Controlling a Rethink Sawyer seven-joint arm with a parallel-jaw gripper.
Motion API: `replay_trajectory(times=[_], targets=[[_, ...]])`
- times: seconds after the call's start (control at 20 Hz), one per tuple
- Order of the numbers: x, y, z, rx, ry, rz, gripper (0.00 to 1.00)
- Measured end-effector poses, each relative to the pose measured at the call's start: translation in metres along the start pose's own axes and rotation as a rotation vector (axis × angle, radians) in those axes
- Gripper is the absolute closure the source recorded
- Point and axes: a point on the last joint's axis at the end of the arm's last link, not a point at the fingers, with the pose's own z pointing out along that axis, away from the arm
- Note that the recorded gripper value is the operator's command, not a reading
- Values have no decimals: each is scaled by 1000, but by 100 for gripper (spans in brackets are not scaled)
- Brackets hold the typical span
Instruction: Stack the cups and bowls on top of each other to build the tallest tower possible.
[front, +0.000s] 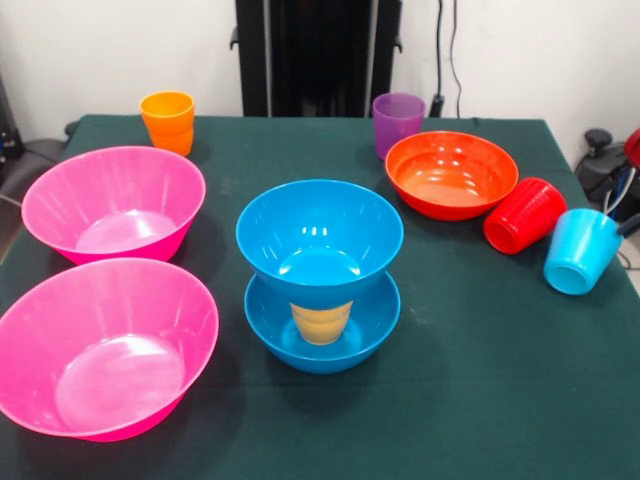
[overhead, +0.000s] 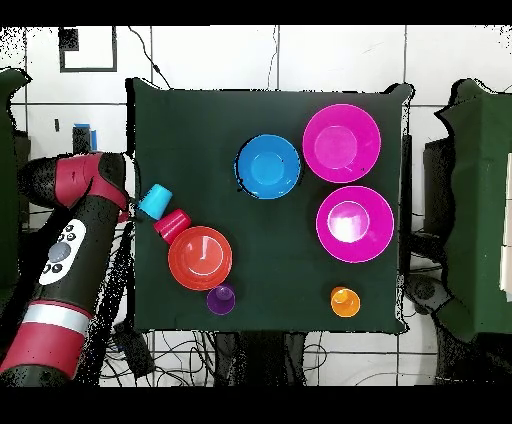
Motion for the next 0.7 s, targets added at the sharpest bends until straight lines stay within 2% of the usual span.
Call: replay_trajectory(times=[0.7], targets=[[3, -1, 2, 14, 3, -3, 0]])
